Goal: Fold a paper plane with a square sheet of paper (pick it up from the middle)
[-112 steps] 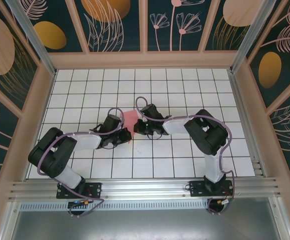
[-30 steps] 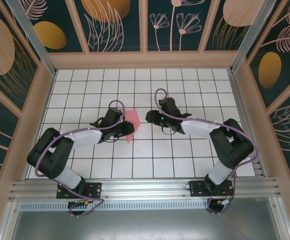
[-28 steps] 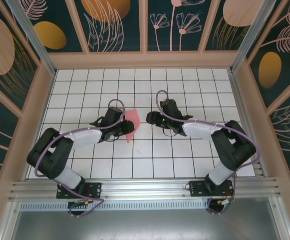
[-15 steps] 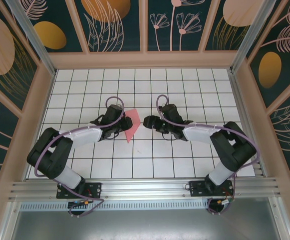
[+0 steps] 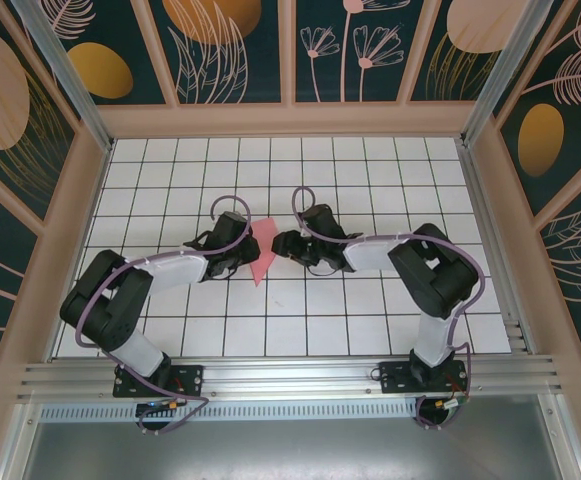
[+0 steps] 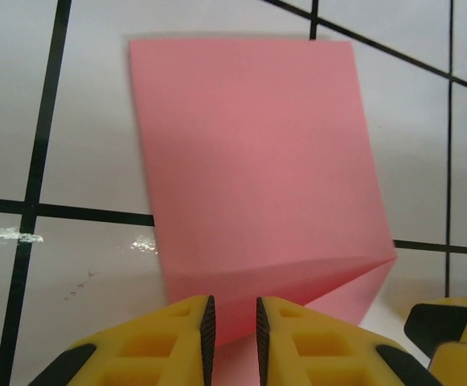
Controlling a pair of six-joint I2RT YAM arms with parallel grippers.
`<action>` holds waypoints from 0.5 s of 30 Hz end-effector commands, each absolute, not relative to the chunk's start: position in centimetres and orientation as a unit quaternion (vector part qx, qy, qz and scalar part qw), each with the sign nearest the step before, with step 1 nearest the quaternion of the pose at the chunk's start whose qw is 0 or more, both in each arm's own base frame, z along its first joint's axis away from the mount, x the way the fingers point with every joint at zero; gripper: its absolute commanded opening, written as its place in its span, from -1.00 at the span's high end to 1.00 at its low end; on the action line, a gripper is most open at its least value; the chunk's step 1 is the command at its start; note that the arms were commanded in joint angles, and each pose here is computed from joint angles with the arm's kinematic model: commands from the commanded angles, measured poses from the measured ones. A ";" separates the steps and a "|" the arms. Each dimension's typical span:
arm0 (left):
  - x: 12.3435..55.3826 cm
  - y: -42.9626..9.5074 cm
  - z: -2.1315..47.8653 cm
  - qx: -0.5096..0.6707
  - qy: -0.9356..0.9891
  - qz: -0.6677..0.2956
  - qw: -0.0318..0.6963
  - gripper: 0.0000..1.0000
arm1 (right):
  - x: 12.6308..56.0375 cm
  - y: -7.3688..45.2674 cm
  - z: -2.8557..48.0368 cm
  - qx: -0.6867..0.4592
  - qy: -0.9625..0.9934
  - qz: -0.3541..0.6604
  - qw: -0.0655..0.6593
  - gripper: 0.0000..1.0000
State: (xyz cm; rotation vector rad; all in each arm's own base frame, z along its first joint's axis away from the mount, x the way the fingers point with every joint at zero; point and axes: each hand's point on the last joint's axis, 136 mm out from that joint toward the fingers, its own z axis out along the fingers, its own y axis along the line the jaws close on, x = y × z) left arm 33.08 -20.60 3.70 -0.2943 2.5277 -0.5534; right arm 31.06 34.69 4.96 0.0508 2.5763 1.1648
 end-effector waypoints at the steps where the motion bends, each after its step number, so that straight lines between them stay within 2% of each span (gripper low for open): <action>1: 32.7 -19.7 2.5 -0.112 0.942 -0.182 0.258 0.53 | 31.8 35.9 5.7 0.008 0.891 0.426 0.159 -0.03; 9: 32.6 -19.6 2.1 -0.113 0.944 -0.179 0.253 0.55 | 31.7 37.0 5.2 -0.016 0.888 0.436 0.144 0.11; 15: 32.6 -19.5 1.9 -0.113 0.945 -0.177 0.252 0.55 | 31.5 37.6 4.7 -0.029 0.883 0.449 0.133 0.11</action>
